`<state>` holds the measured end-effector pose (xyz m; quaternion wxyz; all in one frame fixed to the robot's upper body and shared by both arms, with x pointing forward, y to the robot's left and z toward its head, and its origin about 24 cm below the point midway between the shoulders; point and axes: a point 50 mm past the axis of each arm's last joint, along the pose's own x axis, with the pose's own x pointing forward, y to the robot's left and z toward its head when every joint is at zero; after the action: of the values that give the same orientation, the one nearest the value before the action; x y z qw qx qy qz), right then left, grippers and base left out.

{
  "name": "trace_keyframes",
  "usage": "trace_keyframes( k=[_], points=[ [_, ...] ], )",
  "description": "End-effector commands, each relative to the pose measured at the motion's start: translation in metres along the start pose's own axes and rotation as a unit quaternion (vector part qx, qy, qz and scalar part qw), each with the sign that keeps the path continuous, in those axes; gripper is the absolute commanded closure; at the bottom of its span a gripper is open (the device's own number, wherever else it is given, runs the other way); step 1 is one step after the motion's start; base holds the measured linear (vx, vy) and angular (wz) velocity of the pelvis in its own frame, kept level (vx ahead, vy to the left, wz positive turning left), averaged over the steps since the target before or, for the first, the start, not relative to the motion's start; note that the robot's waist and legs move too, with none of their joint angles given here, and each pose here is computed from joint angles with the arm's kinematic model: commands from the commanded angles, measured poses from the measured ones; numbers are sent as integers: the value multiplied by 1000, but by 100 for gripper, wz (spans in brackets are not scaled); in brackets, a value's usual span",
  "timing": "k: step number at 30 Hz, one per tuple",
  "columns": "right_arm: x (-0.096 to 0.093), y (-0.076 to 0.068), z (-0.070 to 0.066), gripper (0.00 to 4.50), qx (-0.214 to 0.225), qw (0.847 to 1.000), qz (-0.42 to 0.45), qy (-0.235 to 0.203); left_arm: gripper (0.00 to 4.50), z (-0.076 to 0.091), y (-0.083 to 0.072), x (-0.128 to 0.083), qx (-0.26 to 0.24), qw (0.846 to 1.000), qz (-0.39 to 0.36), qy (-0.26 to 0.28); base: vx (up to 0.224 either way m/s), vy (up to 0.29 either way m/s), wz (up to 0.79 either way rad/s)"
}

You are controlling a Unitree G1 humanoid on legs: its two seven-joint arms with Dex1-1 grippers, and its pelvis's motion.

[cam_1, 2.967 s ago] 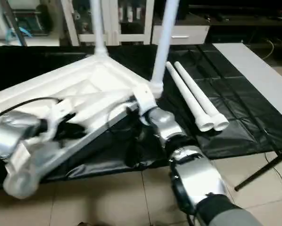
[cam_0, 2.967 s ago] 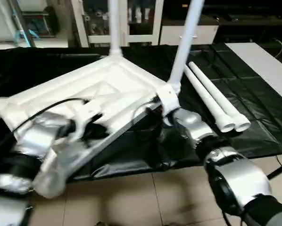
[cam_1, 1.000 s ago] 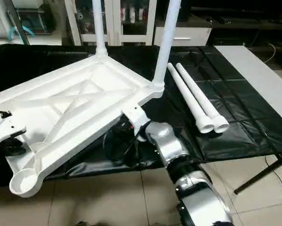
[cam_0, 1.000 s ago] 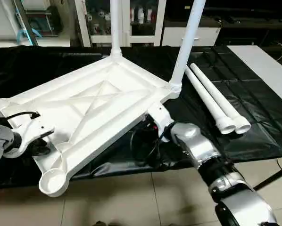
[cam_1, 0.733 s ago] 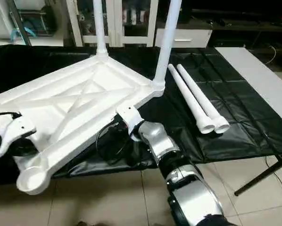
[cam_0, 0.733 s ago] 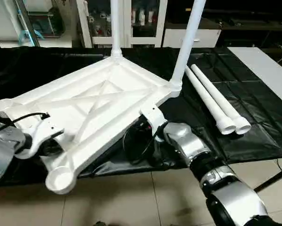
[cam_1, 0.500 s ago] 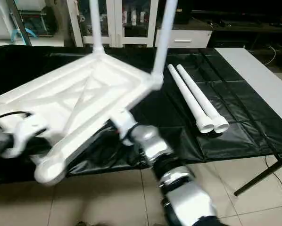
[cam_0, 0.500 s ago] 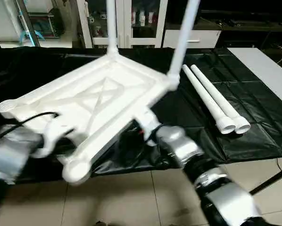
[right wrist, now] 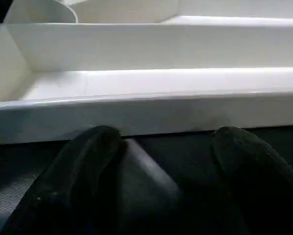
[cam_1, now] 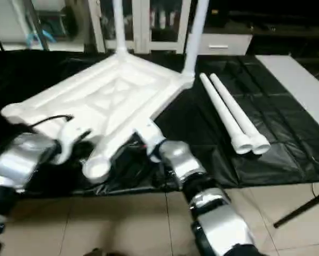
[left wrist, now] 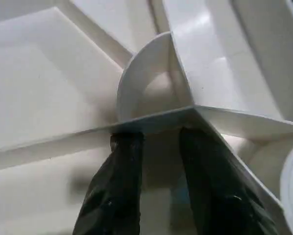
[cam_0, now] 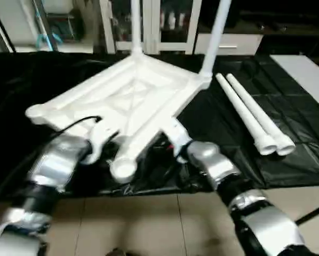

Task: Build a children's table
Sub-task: Rotate table base

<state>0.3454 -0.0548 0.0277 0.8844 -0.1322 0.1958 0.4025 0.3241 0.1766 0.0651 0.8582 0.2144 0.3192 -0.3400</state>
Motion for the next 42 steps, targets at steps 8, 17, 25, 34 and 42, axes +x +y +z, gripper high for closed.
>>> trace_keyframes(
  k=[8,17,25,34,42],
  points=[
    [1,18,25,70,-36,995,64,-73,304,60,-28,20,123,985,-71,-94,0,0,0],
    [-33,10,21,70,-63,988,100,-101,250,55,11,-18,191,975,-79,-78,0,0,0],
    [-71,-12,13,70,-90,988,78,-97,205,65,38,-27,266,961,-37,-63,0,0,0],
    [-83,-11,14,70,-94,989,71,-91,150,71,56,-33,271,961,-5,-58,0,0,0],
    [-88,-5,17,70,-94,987,87,-93,150,48,57,-37,301,951,-78,2,0,0,0]
  ],
)
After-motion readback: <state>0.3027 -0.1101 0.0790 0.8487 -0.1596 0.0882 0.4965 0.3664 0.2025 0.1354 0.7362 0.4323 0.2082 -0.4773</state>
